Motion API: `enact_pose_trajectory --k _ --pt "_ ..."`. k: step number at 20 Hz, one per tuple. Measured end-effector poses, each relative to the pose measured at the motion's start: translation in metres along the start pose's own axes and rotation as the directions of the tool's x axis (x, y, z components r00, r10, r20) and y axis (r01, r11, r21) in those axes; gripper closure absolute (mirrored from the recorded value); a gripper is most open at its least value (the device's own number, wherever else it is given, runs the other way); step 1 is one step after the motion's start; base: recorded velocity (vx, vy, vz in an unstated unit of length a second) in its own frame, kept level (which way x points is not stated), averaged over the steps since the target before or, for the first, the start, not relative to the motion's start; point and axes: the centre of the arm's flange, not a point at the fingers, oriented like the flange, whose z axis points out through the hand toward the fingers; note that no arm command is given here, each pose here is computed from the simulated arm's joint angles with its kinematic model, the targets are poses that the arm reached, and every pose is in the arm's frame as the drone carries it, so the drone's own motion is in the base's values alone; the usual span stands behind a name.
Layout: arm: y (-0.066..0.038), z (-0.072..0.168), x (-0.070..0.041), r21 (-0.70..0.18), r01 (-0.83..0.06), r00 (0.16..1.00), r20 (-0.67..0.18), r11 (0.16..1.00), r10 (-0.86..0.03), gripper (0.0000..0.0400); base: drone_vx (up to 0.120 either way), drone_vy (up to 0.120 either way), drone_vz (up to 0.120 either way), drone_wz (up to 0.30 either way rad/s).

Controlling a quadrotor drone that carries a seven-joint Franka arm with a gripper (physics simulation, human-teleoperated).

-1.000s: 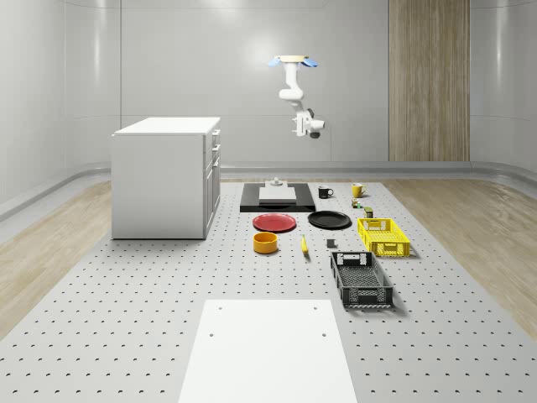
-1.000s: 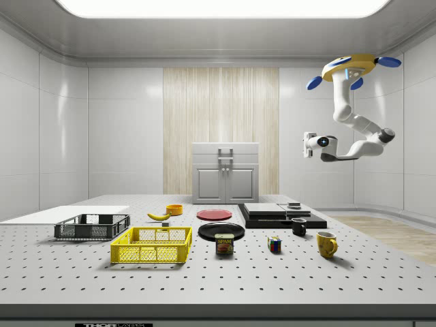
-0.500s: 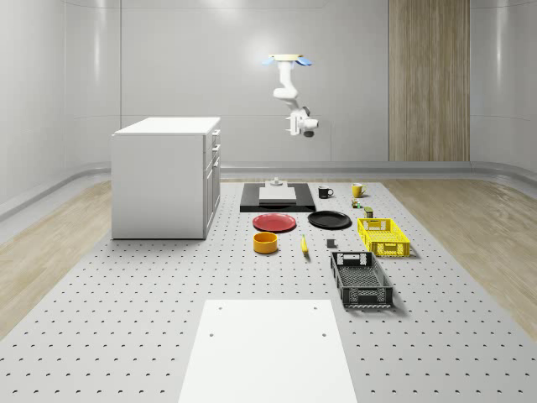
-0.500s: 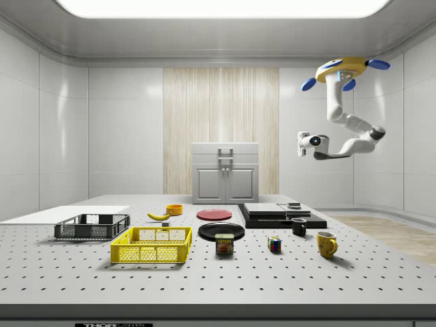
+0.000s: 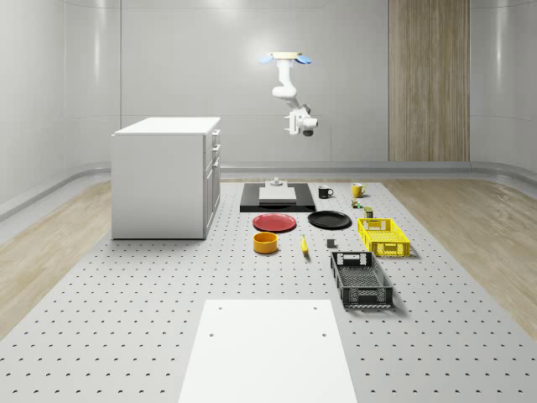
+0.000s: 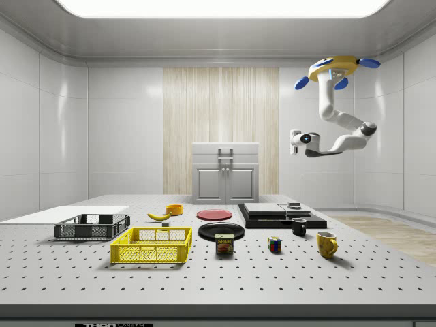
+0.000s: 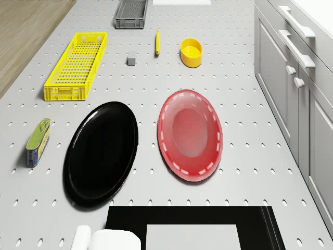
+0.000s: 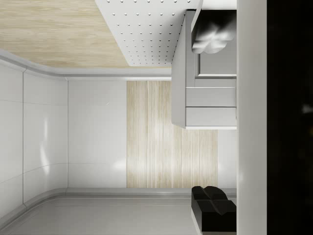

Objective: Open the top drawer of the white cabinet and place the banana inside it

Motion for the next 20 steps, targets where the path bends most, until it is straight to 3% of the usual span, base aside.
enact_pose_trajectory --k 10,20 --pt "0.0000 0.0000 0.0000 0.000 0.000 1.000 0.000 1.000 0.000 0.0000 0.012 -0.108 0.000 0.000" --pt "0.0000 0.0000 0.0001 0.000 0.000 1.000 0.000 1.000 0.000 0.0000 0.116 -0.120 0.000 0.000"
